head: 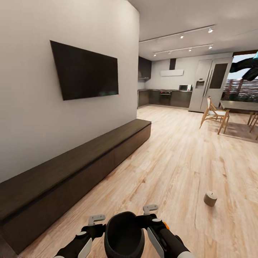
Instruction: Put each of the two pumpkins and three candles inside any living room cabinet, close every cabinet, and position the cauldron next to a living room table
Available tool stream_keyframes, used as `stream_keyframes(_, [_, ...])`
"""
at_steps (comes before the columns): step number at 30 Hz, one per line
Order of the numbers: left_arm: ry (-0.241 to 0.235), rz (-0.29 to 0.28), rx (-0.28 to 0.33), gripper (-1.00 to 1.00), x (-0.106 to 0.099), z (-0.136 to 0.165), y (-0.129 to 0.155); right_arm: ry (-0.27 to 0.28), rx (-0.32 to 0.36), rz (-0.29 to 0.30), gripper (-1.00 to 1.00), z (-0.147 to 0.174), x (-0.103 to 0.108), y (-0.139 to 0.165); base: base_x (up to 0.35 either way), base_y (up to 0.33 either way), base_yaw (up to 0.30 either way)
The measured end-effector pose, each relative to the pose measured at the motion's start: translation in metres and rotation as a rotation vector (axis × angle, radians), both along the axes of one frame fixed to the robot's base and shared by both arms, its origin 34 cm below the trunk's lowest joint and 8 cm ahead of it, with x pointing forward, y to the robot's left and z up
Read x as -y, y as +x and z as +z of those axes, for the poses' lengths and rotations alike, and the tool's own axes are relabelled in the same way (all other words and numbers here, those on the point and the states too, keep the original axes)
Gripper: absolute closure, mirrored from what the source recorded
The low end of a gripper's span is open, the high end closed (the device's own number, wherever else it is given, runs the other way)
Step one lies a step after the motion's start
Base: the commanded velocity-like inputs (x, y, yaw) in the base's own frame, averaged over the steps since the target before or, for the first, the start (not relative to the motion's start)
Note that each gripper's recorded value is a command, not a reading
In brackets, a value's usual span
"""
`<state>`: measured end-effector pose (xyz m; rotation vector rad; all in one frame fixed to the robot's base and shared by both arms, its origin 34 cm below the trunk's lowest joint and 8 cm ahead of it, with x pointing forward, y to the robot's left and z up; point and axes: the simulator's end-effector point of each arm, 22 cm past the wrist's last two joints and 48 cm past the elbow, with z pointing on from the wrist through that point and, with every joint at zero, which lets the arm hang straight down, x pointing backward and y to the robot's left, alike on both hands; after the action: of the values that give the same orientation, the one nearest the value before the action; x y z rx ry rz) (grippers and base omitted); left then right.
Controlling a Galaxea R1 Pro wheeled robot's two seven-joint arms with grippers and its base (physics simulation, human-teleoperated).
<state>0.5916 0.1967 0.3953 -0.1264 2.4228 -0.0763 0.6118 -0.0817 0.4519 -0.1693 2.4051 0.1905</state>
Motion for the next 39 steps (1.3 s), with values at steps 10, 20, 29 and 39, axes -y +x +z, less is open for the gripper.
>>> stream_keyframes(10, [-0.001,0.0,0.003,-1.0,0.0,-0.012,-0.002,0.002,0.002,0.0,-1.0,-0.012,0.0,-0.003,0.0,0.0,0.029])
stream_keyframes(20, [0.0,-0.001,0.003,-1.0,0.0,-0.012,-0.002,0.001,0.003,0.001,-1.0,-0.012,0.0,-0.003,0.0,0.0,0.012])
stream_keyframes(29, [-0.001,-0.001,0.002,-1.0,0.0,-0.012,-0.002,0.001,0.003,0.001,-1.0,-0.012,0.0,-0.003,0.067,0.0,0.003])
stream_keyframes(39, [-0.001,-0.001,0.003,-1.0,0.0,-0.012,-0.002,0.002,0.003,0.002,-1.0,-0.012,-0.001,-0.003,0.028,0.0,0.0])
